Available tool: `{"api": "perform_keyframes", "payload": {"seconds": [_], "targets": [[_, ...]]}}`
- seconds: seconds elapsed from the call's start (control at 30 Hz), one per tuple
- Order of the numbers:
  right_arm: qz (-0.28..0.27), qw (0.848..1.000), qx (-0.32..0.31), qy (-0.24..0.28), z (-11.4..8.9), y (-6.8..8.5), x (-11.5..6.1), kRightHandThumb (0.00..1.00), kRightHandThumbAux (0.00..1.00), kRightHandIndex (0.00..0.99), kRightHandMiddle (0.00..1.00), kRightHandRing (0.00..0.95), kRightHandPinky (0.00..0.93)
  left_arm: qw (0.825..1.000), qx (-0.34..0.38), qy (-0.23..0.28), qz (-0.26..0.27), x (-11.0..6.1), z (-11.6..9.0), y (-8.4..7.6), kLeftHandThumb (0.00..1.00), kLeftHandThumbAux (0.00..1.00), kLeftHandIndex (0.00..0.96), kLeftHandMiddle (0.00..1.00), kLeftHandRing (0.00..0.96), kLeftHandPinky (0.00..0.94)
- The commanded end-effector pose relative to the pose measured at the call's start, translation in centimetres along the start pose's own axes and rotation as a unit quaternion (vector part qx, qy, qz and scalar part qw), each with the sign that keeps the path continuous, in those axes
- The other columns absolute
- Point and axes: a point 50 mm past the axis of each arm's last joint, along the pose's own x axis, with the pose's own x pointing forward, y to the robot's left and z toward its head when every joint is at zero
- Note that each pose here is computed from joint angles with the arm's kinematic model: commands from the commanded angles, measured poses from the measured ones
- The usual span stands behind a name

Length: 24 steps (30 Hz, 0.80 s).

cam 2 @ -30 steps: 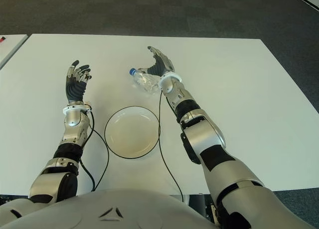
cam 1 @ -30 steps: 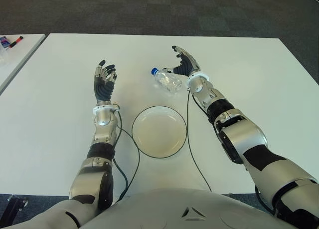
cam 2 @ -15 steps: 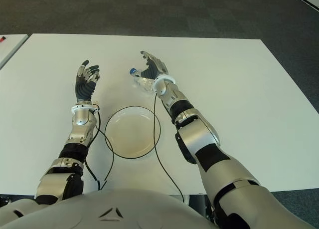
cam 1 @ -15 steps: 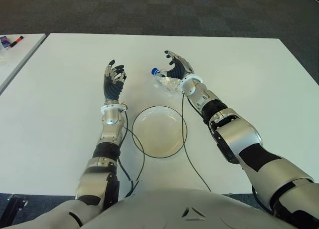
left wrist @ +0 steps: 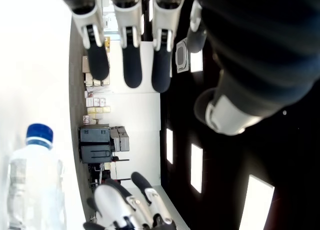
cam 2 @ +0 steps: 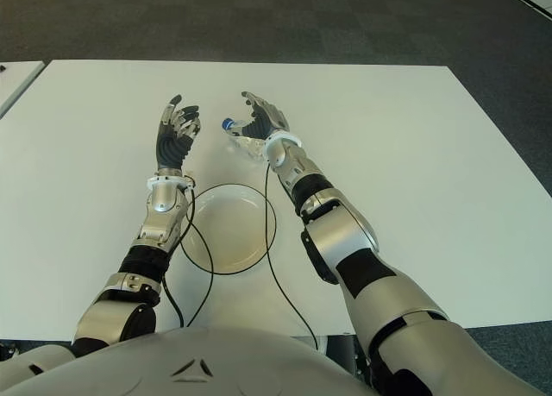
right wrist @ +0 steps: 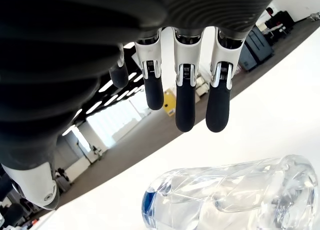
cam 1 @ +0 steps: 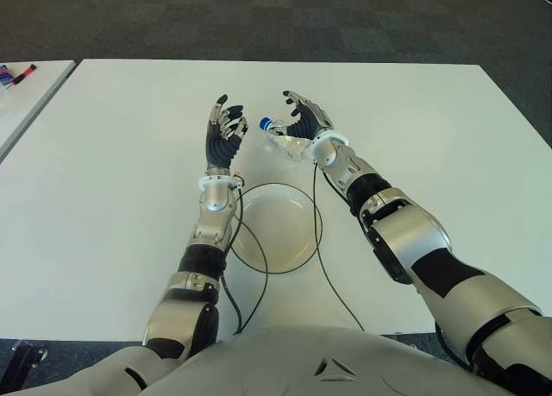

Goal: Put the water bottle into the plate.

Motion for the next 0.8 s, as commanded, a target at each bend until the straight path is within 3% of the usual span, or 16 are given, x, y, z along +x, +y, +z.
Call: {"api": "perform_keyframes", "payload": {"seconds": [0.03,0.8], "targets": [[0.001,1.000,-0.005,0.000,0.15,0.16,0.01,0.426,0.618,0.010,0.185,0.289,0.389,1.000,0.009,0.020,-0.003,-0.42,-0.49,-0.06,0.497,0.711,0.103,0.268,0.256,0.258],[0.009,1.000,-0.021,-0.014,-0.11,0.49,-0.33,0.414,0.612,0.006,0.191,0.288,0.370,1.000,0.010,0.021,-0.012,-0.65,-0.47,-0.24,0.468,0.715,0.095,0.256,0.245,0.252]]}}
